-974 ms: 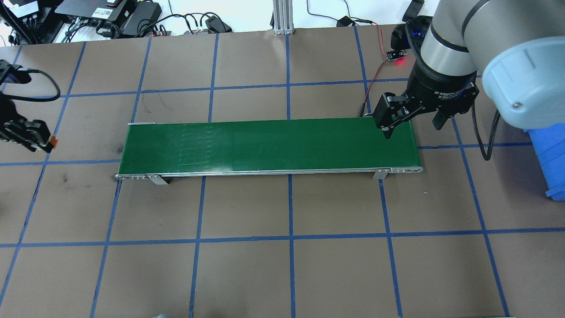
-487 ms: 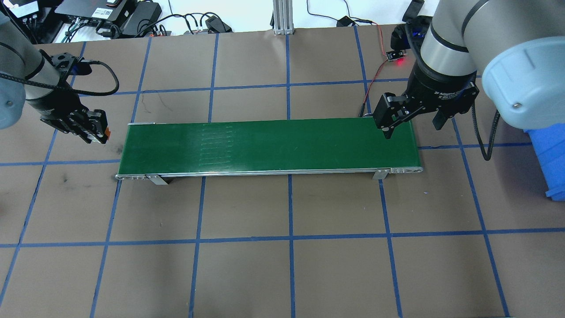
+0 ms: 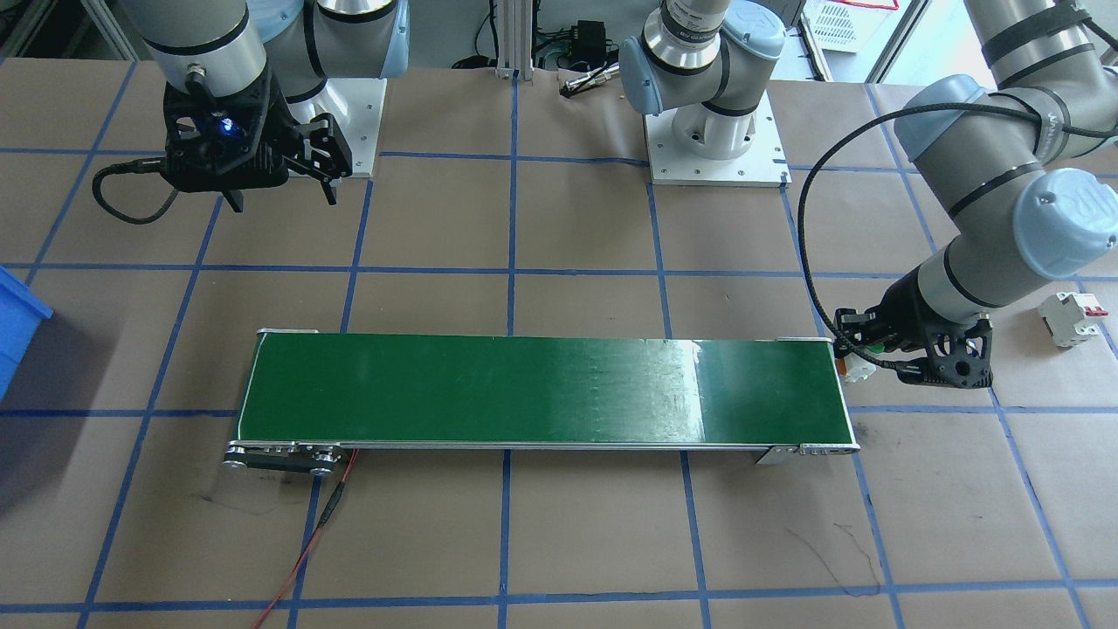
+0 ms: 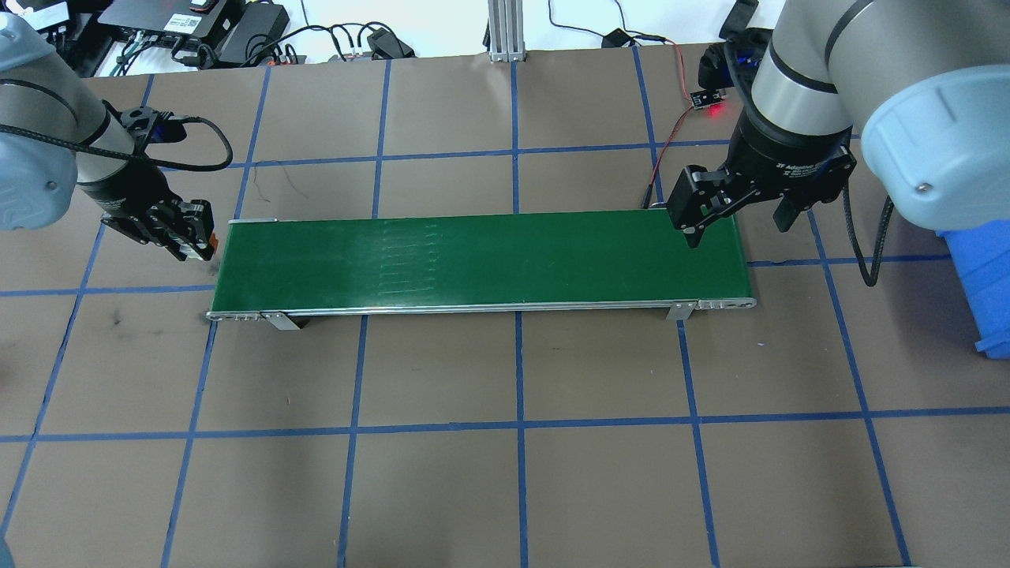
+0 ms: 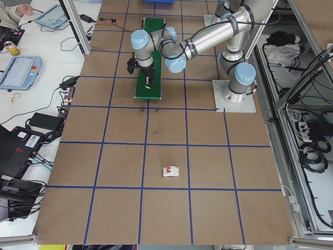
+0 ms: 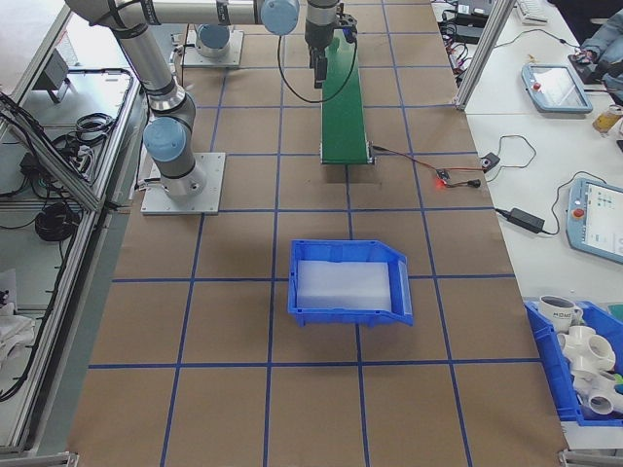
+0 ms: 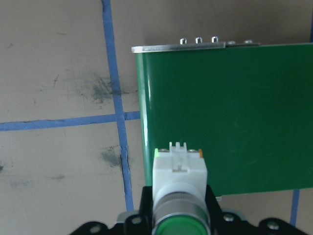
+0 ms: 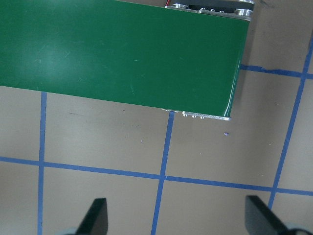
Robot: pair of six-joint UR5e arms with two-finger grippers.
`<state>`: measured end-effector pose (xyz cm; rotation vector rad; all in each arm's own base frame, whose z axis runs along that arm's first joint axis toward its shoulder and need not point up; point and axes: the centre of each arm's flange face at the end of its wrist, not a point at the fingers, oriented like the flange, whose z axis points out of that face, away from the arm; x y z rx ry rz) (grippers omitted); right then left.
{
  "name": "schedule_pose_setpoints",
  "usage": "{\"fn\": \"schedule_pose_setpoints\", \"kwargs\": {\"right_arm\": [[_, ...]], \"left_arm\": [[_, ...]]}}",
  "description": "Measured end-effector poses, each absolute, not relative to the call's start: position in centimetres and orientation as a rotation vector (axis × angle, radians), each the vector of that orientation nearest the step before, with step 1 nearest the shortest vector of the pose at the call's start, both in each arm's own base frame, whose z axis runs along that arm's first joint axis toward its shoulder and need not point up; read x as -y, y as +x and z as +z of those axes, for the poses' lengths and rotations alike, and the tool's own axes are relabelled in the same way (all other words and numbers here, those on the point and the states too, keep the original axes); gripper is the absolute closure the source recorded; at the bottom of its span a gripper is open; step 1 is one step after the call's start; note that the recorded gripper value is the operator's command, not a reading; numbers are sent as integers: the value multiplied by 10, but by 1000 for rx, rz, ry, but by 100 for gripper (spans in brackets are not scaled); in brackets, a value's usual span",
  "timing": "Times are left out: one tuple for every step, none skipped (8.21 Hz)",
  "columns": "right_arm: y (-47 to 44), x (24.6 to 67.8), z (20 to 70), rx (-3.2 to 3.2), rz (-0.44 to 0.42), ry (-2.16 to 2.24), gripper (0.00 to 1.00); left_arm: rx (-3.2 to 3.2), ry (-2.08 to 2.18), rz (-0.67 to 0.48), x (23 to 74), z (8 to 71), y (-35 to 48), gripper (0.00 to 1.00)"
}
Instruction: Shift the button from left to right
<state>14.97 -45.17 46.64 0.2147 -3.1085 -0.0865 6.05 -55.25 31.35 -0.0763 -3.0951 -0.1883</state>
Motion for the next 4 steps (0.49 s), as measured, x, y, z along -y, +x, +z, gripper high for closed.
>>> {"fn": "schedule_pose_setpoints", "kwargs": {"right_arm": [[150, 452, 466, 3109, -86, 214, 0], [150, 452, 466, 3109, -86, 213, 0], [150, 452, 466, 3109, -87, 212, 0], [150, 452, 466, 3109, -88, 209, 0]], "left_arm": [[3092, -56, -203, 556, 304, 59, 100], [3094, -42, -204, 560, 298, 55, 100], [3098, -31, -199, 564, 292, 49, 100], [3099, -32, -200, 567, 286, 46, 100]]}}
